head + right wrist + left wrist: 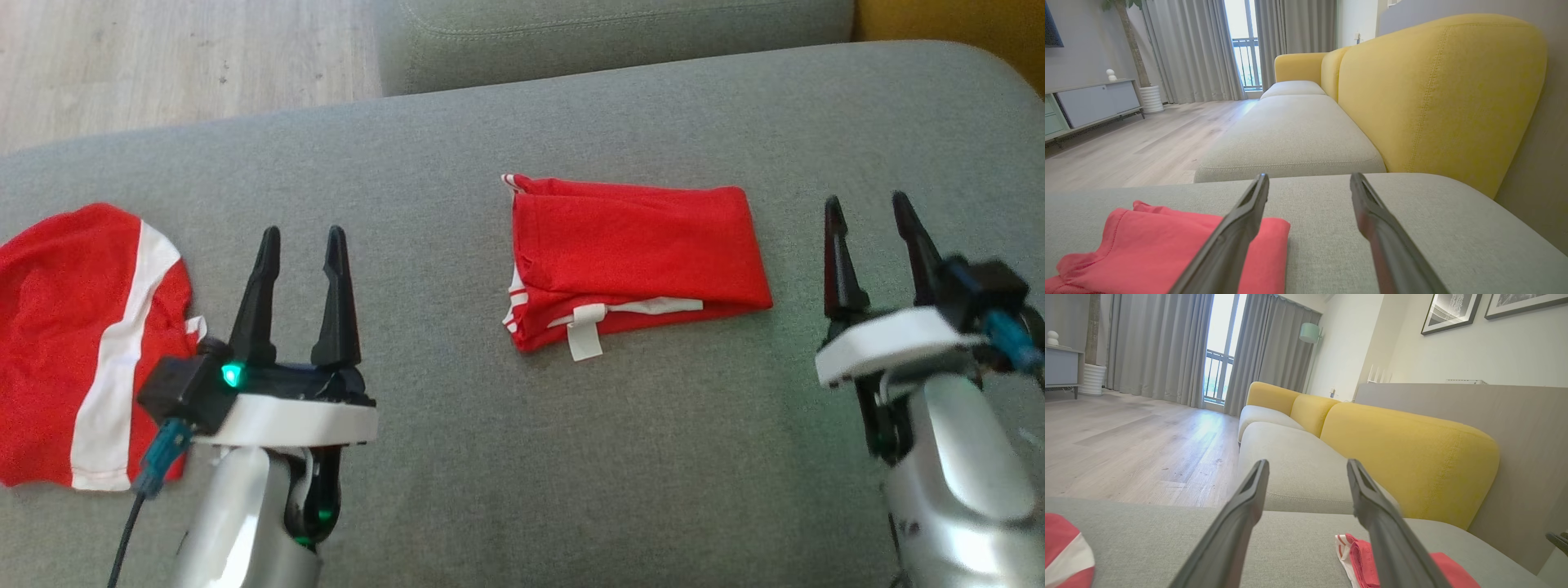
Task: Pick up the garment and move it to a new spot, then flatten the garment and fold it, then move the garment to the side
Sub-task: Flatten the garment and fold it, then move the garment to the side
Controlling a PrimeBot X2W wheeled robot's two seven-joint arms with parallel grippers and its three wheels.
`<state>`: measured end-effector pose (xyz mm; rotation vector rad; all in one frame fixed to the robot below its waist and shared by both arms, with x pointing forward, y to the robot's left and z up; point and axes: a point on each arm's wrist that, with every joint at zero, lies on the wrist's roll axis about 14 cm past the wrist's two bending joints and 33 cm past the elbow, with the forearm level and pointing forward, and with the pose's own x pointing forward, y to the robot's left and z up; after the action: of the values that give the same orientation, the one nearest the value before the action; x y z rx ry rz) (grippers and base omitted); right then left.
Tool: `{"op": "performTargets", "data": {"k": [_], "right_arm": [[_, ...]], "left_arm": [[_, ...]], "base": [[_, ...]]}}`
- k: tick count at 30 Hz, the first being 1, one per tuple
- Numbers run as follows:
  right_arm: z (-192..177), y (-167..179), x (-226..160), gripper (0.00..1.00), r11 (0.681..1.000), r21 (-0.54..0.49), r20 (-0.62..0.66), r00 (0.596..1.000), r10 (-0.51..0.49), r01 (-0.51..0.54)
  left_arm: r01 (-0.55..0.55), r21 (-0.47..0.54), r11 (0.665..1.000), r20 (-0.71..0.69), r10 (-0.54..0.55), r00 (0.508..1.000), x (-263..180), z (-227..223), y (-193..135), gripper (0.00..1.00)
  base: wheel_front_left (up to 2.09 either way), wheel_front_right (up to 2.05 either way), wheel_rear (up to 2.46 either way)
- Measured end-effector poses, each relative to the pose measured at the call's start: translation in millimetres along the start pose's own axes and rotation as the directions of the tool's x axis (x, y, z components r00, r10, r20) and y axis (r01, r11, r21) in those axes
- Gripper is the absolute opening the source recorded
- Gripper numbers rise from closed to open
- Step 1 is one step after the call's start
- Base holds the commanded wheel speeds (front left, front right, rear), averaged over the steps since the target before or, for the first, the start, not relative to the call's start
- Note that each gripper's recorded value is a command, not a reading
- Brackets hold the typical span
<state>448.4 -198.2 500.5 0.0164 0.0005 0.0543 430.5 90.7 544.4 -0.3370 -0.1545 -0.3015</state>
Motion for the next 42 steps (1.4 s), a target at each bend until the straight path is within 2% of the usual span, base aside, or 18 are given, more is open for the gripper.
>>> {"op": "performTargets", "data": {"k": [11, 25, 35, 42], "right_arm": [[-9, -13, -37, 1.0, 0.997, 0.006, 0.013, 0.997, -0.081, 0.081], [-11, -3, -29, 1.0, 0.998, 0.027, 0.01, 0.998, -0.059, 0.059], [-43, 27, 9, 1.0, 0.999, 0.047, -0.136, 0.99, 0.025, -0.019], [-94, 26, 18, 1.0, 0.997, 0.079, -0.327, 0.945, 0.007, 0.02]], "left_arm": [[-0.019, 0.017, 1.0, -0.041, 0.019, 0.999, -12, -14, 5, 1.0], [-0.034, 0.022, 0.999, -0.05, 0.035, 0.998, -16, -17, 11, 1.0], [-0.069, 0.03, 0.997, -0.077, 0.071, 0.995, -19, -26, 26, 1.0], [-0.101, 0.042, 0.994, -0.09, 0.105, 0.99, -25, -28, 38, 1.0]], "base": [[0.0, 0.0, 0.0], [0.0, 0.0, 0.0], [0.0, 0.0, 0.0], [0.0, 0.0, 0.0]]}}
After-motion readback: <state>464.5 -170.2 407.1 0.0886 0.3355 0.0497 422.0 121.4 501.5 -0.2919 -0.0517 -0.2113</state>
